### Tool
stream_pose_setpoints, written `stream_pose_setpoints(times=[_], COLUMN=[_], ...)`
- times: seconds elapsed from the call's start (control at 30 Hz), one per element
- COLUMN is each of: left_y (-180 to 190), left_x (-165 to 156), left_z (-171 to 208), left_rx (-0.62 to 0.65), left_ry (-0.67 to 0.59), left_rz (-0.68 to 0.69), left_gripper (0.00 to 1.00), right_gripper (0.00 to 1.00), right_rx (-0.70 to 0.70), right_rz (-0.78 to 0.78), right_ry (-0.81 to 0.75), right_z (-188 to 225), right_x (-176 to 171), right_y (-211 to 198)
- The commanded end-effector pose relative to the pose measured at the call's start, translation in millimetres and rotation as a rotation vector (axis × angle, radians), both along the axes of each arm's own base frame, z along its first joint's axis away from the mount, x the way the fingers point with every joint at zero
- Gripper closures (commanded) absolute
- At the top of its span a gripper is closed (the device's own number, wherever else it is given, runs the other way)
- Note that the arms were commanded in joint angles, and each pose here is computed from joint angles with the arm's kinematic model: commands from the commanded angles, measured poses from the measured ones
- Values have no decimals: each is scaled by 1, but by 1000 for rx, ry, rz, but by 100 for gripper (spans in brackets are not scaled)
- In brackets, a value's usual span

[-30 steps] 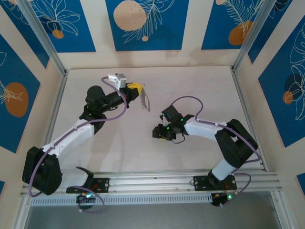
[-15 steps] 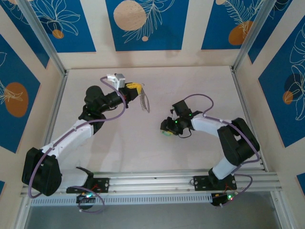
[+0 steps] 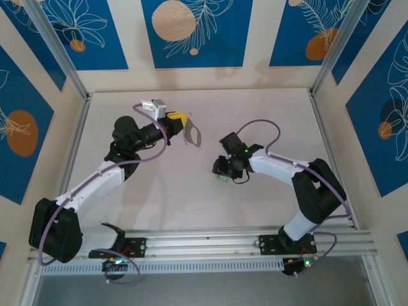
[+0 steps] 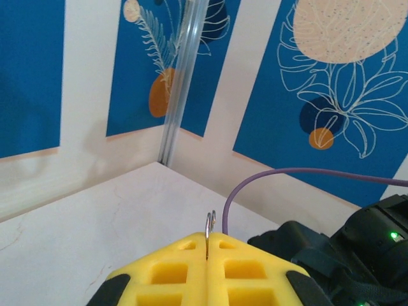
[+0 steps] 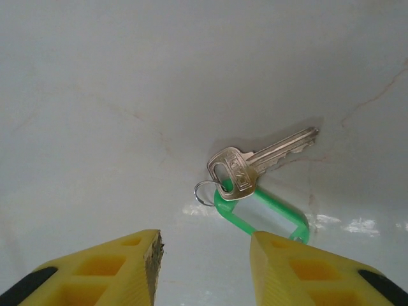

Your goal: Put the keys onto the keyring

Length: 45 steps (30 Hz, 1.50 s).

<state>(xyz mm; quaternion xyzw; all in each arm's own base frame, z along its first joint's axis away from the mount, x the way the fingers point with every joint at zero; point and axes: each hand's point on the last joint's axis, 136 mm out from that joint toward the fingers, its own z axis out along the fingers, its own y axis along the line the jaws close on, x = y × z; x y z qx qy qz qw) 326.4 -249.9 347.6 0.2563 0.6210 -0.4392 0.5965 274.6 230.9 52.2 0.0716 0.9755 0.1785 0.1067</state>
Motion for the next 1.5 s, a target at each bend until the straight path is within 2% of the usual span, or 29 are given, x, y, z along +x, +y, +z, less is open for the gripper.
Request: stream_pose_setpoints(times=[0.0, 0.2, 0.67, 1.13, 1.33, 1.47], left_y=[19, 34, 46, 44, 43, 42], left_x=[-2, -3, -2, 1, 0, 0], left_z=[27, 32, 28, 26, 25, 25], left_rx=[-55, -69, -80, -90, -86, -84], left_ry=[-76, -91, -80, -61, -53, -48], left_rz=[63, 105, 108, 83, 75, 69], left_gripper=[100, 100, 100, 100, 100, 100], right_gripper=[58, 59, 64, 85, 100, 100], right_rx=[-115, -211, -313, -362, -350, -321], right_rz=[-52, -51, -13, 4, 3, -14], right_ry=[3, 1, 2, -12, -39, -70], right_z=[-4, -11, -34, -35, -25, -15], right_x=[1, 5, 16, 10, 5, 3], right_y=[-5, 2, 16, 4, -4, -13])
